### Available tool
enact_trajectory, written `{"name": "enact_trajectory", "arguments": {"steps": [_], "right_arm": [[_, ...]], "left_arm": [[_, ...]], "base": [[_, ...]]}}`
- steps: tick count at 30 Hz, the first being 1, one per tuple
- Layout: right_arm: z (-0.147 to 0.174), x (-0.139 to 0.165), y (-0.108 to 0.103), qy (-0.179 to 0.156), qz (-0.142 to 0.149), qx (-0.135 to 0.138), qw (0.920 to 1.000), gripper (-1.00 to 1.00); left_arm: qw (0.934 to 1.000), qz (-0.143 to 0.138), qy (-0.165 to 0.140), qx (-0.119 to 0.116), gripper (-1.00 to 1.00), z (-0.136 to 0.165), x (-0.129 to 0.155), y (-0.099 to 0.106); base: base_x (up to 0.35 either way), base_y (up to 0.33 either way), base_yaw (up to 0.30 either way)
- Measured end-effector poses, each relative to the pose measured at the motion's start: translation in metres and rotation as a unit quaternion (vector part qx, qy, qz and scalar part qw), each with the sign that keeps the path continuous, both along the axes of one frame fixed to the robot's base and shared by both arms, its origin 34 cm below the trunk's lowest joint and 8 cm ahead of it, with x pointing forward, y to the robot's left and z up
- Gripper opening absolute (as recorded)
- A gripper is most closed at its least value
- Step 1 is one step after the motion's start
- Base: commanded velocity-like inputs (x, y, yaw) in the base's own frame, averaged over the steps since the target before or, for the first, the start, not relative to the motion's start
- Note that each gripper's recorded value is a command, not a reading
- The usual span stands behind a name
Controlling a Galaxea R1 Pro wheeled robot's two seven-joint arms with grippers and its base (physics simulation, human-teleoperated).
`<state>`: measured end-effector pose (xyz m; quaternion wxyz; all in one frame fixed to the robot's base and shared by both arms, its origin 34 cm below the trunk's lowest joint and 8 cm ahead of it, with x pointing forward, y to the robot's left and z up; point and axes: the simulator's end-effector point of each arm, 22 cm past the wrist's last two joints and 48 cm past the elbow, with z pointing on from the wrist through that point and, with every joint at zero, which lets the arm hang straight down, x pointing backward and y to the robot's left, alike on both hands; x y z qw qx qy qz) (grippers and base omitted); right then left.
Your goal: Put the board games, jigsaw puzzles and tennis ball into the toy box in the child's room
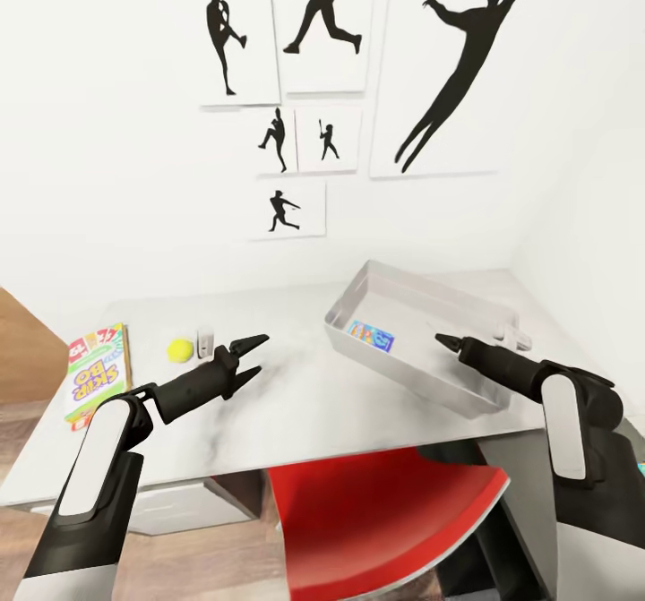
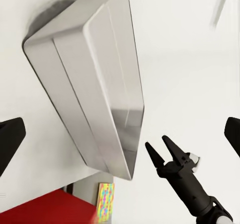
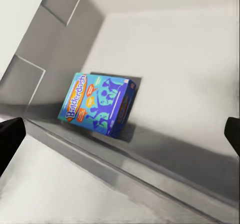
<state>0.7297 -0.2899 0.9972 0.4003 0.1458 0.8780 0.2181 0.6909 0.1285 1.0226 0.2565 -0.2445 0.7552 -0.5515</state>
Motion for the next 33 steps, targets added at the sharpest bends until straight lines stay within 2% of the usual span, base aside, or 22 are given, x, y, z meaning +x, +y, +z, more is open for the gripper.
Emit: {"name": "enact_trajectory", "arguments": {"steps": [11, 33], "right_arm": [[0.013, 0.001, -0.003, -0.010, -0.002, -0.003, 0.9999, 1.00], [0.036, 0.000, -0.008, -0.029, -0.003, -0.007, 0.9995, 1.00]], "left_arm": [[1.0000, -0.001, -0.009, -0.001, 1.00, 0.010, -0.001, 0.000], [0.9997, 0.000, -0.026, -0.001, 1.00, 0.031, -0.002, 0.000]], "base": [[-0.132, 0.000, 0.000], [-0.017, 0.000, 0.000]]}}
